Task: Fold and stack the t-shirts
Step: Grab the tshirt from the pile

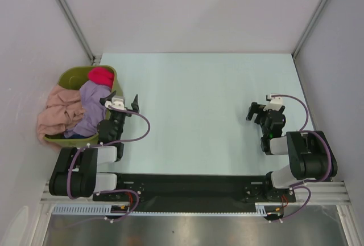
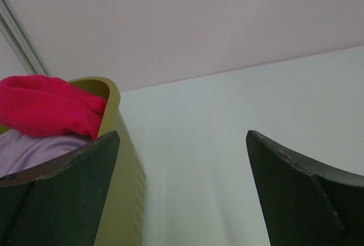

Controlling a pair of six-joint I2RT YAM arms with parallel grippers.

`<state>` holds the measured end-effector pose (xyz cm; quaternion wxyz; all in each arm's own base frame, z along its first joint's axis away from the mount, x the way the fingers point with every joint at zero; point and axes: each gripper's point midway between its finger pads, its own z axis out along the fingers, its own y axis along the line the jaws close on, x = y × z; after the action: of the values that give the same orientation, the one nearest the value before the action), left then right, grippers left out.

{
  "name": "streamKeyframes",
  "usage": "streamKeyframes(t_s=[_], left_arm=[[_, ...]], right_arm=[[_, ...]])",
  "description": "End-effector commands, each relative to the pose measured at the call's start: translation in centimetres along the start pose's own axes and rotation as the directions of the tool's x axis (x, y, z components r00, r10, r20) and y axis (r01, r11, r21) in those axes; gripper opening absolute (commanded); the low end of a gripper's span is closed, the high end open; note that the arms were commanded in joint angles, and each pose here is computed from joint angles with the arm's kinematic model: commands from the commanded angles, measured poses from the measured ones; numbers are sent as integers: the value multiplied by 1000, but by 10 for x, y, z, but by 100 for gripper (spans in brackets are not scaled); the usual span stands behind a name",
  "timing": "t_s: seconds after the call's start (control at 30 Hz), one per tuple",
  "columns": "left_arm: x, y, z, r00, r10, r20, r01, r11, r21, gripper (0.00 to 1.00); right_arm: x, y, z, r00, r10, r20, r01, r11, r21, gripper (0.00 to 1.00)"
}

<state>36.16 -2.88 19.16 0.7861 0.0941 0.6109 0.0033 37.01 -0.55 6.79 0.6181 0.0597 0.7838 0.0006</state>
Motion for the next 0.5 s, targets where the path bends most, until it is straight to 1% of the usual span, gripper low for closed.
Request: streamKeyframes(t_s=[0.0, 0.17, 0.2, 0.23, 0.27, 0.3, 0.33, 0.37, 0.4, 0.43, 0.47], left_arm=[[54, -5, -22, 978, -74, -193, 71, 997, -22, 100], [55, -5, -22, 978, -73, -196, 70, 997, -21, 100], [51, -6, -21, 981, -69, -183, 67, 998, -14, 100], [48, -11, -23, 982, -57, -181, 62, 998, 21, 100], [44, -29, -24, 982, -41, -182, 65, 990, 129, 100], [5, -33, -13, 996, 12, -86, 5, 980, 200, 100], [23, -50, -22, 980, 37, -196, 24, 953, 304, 100], [11, -64, -23, 981, 73, -179, 6, 912, 409, 100], [-2, -85, -28, 985, 110, -130, -21, 835, 550, 100], [-21, -89, -26, 985, 110, -134, -10, 807, 590, 100], [-30, -89, -24, 985, 100, -139, 2, 806, 592, 100]], right_arm=[[-28, 1, 5, 996, -4, 94, 5, 1000, -7, 100], [-27, 0, 5, 996, -6, 93, 6, 1000, -4, 100], [-27, 0, 5, 996, -9, 93, 9, 1000, 1, 100], [-27, 0, 5, 996, -7, 93, 7, 1000, 1, 100], [-27, 0, 5, 996, -7, 92, 7, 1000, 1, 100], [-27, 0, 5, 996, -9, 91, 9, 1000, -4, 100], [-34, 2, 5, 994, -10, 113, 11, 1000, -14, 100], [-40, 7, 5, 993, -26, 115, 29, 999, -29, 100], [-38, 6, -1, 998, -33, 47, 34, 999, -20, 100], [-73, 9, 8, 997, -21, 78, 22, 1000, -8, 100], [-84, 3, 6, 997, -10, 73, 8, 999, 33, 100]])
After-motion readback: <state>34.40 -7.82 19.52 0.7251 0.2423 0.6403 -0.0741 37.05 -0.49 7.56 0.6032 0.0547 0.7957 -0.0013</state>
